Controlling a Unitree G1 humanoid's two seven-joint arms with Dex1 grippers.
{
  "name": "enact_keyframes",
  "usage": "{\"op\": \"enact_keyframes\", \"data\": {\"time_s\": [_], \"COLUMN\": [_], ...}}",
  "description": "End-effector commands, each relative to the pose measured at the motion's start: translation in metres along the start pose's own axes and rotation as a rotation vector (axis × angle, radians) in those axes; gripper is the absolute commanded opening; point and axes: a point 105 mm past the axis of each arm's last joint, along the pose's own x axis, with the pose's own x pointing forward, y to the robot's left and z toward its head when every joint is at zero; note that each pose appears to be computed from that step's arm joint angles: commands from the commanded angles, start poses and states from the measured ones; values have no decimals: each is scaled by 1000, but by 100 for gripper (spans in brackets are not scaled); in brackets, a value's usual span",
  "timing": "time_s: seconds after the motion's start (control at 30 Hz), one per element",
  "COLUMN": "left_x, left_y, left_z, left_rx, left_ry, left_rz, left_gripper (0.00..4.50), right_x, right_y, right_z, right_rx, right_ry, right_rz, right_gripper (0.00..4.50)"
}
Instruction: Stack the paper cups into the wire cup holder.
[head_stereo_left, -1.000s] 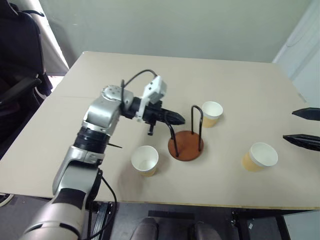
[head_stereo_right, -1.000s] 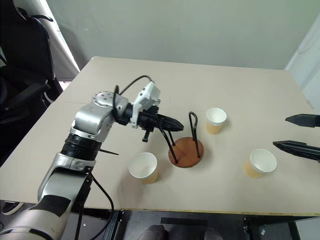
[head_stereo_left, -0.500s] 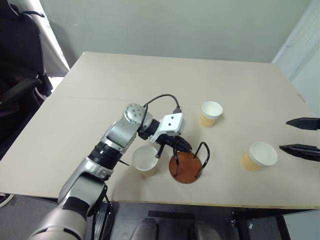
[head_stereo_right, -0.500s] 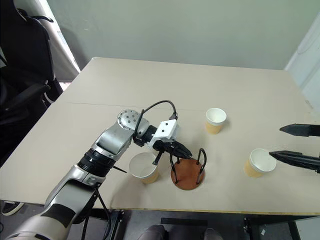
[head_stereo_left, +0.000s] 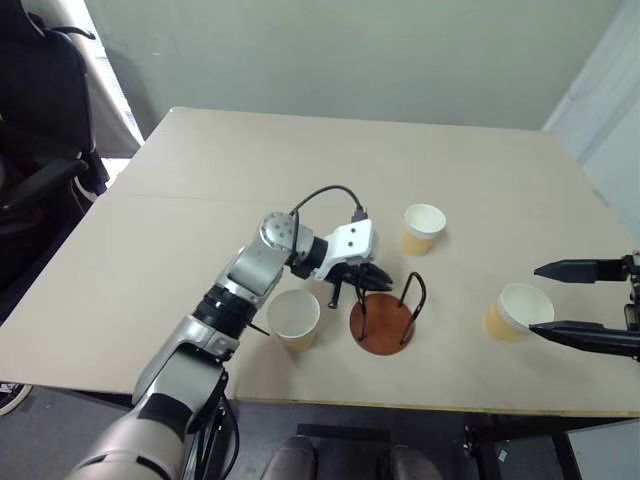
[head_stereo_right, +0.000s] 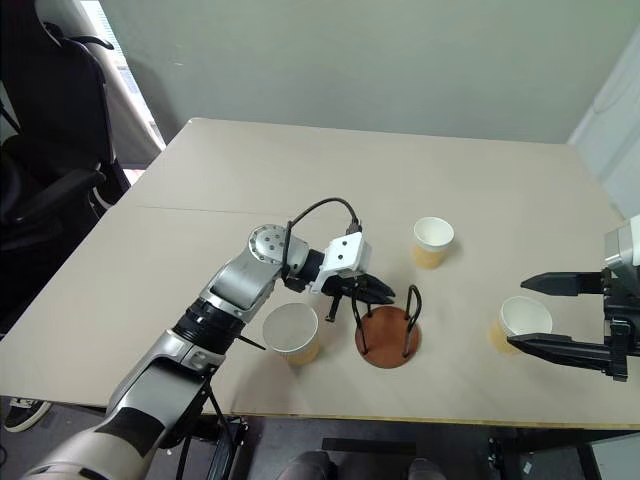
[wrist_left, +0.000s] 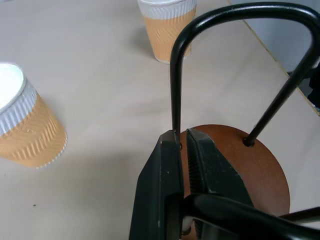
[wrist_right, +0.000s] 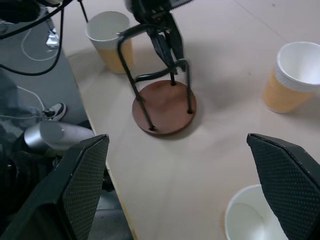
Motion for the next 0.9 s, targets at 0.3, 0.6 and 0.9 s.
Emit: {"op": "enact_keyframes", "data": {"time_s": [0.3,0.6,0.9], "left_x": [-11,-48,-104], "left_y": [2,-4,3], "left_z": [-2,26,28], "left_rx": [27,39,44], "left_ry": [51,-43,18], "left_rz": [9,-44,89], "left_gripper": [368,368,368], "right_x": [8,6,13], "right_y": [4,-14,-37], "right_z": [3,-22,-56], "right_rx": [-18,10,-22], "right_ry": [-14,133,334], "right_rz": [18,-40,-68], "right_gripper": [450,450,450]}}
